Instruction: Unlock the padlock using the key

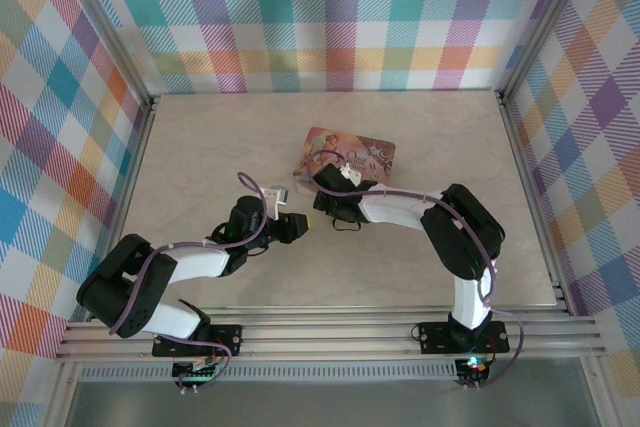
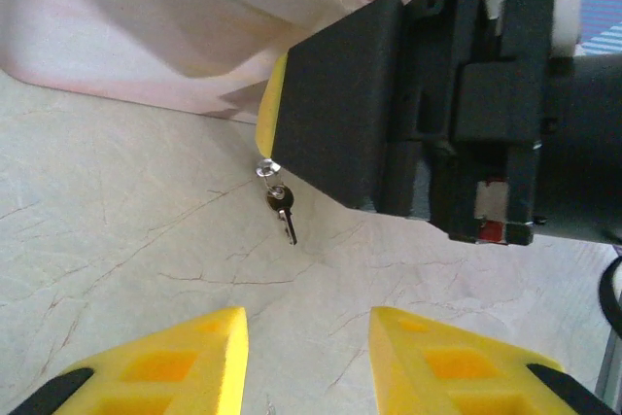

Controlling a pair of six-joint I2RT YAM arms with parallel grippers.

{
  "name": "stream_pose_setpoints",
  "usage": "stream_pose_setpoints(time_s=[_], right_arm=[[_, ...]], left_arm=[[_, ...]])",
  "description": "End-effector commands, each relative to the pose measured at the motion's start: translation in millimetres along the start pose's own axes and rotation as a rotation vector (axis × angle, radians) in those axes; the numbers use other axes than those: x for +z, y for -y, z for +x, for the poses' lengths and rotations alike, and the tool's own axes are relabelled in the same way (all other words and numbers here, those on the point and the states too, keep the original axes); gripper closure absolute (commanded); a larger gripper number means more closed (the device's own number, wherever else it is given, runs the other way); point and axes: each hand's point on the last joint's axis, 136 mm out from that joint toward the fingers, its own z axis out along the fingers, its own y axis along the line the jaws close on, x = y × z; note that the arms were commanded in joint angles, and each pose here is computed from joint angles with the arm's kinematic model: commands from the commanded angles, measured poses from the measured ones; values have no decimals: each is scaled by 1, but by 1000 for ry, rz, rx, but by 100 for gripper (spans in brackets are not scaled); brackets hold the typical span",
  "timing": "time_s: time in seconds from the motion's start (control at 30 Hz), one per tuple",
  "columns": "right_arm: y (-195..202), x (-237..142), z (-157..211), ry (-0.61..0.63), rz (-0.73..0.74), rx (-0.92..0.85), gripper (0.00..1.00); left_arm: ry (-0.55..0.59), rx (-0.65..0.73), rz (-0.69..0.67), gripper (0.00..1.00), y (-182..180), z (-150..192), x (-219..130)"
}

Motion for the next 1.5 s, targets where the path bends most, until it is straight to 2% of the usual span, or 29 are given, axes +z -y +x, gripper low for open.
stream_pose_setpoints(time_s=[0.0, 0.27, 0.53, 0.77, 1.17, 1.47], right_arm=[[1, 0, -5, 32, 35, -10, 43], [-4, 7, -10, 87, 7, -25, 47], [-6, 16, -10, 87, 22, -35, 50], [-3, 15, -10, 93, 33, -48, 58], [-7, 4, -21, 112, 33, -88, 57], [-11, 1, -26, 103, 10, -98, 79]], left_arm=[[-5, 20, 13, 63, 0, 2, -6], [-20, 21, 11, 63, -3, 12, -10], [-23, 23, 0, 63, -6, 16, -14], [-26, 31, -13, 63, -8, 18, -18], [-30, 36, -25, 63, -10, 19, -19], [-43, 41, -41, 63, -14, 25, -21]])
